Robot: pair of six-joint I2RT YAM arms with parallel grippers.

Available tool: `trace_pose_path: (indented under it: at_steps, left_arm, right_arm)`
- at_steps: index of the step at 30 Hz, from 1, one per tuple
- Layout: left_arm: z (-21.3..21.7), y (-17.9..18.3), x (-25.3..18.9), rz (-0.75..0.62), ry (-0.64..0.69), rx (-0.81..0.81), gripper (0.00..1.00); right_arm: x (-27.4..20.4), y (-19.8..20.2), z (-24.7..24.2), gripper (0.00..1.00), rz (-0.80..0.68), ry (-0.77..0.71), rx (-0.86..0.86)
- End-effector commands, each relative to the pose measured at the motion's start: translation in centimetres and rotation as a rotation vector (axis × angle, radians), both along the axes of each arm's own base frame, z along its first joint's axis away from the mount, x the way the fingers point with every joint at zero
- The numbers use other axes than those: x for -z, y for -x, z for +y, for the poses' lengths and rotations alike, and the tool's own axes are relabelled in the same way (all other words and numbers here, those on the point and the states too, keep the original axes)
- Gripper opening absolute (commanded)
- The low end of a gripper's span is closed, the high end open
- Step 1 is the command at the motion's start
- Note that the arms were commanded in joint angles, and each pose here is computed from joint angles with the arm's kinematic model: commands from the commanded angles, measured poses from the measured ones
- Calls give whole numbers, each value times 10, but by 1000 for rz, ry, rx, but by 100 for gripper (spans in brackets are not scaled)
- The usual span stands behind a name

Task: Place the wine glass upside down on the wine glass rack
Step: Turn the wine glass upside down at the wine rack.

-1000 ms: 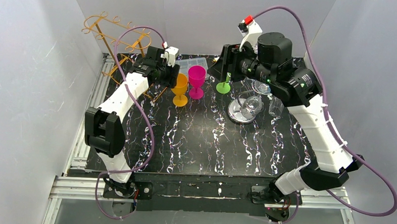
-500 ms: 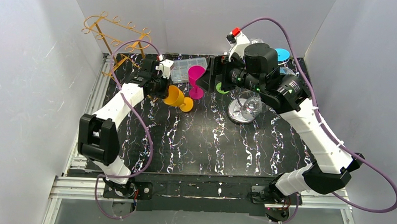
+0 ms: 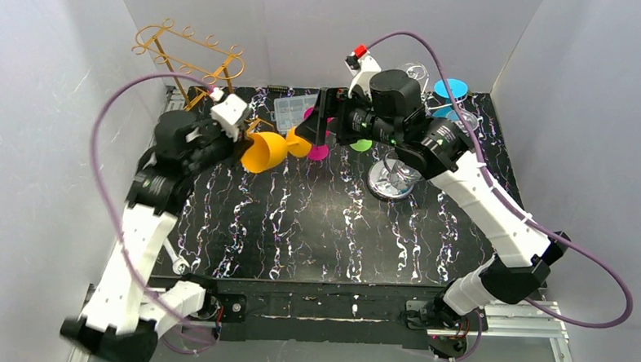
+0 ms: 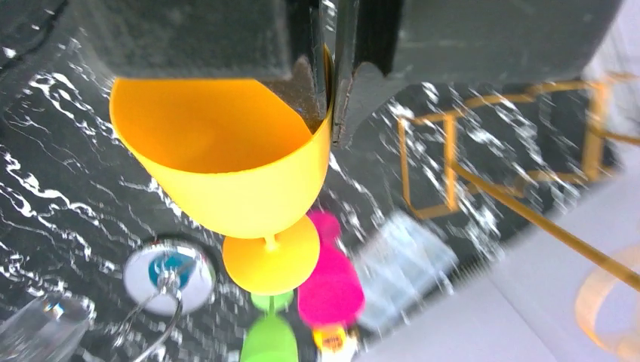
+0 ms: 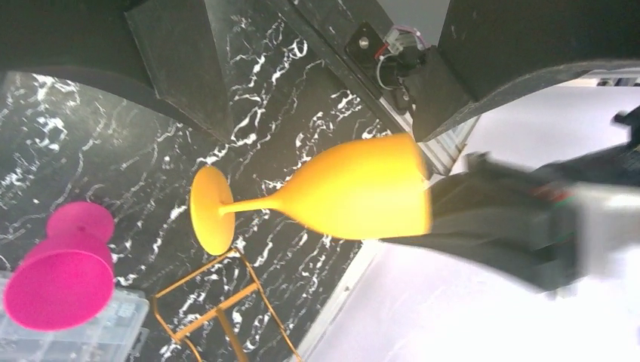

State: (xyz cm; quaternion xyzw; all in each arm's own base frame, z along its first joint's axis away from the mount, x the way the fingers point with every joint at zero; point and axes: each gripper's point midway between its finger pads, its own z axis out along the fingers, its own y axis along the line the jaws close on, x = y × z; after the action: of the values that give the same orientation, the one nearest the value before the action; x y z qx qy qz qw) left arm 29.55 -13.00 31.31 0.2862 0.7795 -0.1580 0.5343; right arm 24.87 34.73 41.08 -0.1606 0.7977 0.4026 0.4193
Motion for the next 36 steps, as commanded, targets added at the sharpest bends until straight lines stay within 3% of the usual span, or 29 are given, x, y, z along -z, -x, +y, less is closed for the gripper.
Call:
trace_pose_path:
  at_steps: [1,5,10,18,22,36]
  left_arm:
    - [7,38,-87,-389,-50,100,0]
    - [23,48,-133,-704,-151,64,0]
    - [28,54,-167,-1018,-281,54,0]
    - [20,60,-189,-1216,-374,104,0]
    - [15,60,-198,-1272,-389,119,0]
    - [-1,66,-185,-1394,-502,230,0]
  right_arm:
    - [-63,9,15,98,-115,-195,-48]
    - [-91,19,23,98,-108,-363,-82]
    - [-103,28,32,99,32,-657,-83]
    - [-113,42,60,98,82,-767,-115]
    - [-95,42,78,98,169,-819,-118]
    - [-106,40,115,98,241,-1016,-144]
